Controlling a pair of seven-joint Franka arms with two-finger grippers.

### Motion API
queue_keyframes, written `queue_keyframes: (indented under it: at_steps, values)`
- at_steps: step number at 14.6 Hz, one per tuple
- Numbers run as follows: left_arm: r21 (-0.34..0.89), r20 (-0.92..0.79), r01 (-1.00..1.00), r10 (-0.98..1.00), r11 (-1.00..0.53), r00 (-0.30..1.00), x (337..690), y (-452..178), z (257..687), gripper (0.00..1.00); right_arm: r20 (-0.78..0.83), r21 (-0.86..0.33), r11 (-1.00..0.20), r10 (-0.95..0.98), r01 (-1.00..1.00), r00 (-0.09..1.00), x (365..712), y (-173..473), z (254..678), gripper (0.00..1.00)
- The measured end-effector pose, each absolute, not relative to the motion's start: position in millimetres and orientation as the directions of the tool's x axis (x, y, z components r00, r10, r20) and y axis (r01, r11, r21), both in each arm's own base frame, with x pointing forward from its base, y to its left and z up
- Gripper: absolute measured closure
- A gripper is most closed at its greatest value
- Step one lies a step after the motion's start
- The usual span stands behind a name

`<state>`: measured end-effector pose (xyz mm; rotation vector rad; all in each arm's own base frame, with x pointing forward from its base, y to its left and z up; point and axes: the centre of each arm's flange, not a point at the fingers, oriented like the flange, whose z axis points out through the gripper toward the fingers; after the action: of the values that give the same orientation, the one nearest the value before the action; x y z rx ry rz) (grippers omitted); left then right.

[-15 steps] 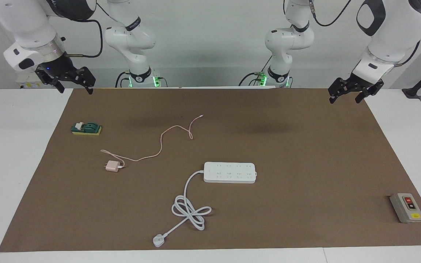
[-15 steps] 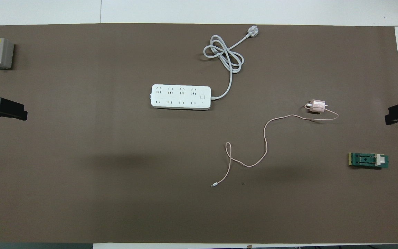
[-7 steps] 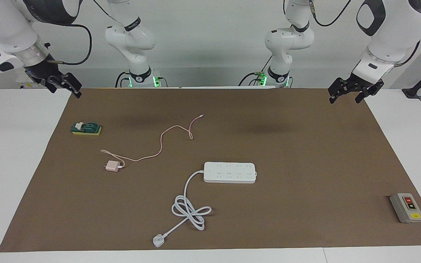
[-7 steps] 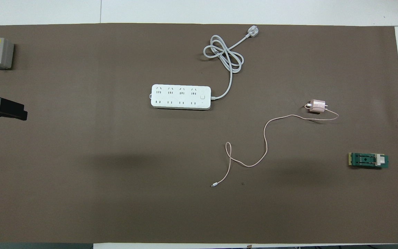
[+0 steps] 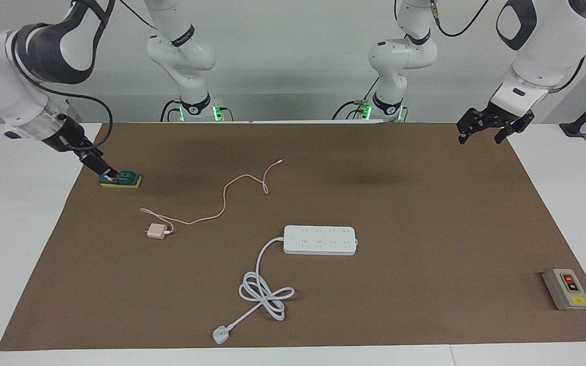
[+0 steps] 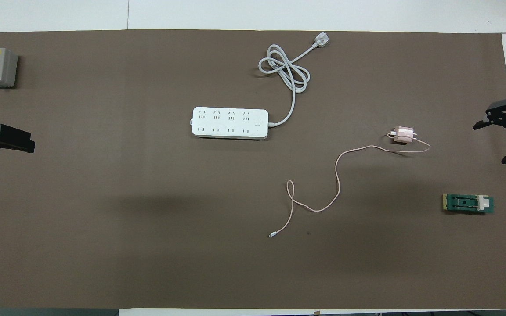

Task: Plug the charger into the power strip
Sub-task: 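Move the right gripper over the pink charger and open it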

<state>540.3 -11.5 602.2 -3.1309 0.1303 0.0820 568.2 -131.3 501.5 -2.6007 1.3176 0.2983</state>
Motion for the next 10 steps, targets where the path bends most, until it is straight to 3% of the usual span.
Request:
queue_keyframes:
  at_steps: [10]
  values:
    - [-0.005,-0.044,-0.081,-0.081,-0.997,0.996,539.5,-10.4,605.7,0.0,-0.499,-0.1,-0.174,-0.843,-0.98,0.201,609.8,-146.3,400.8,0.0]
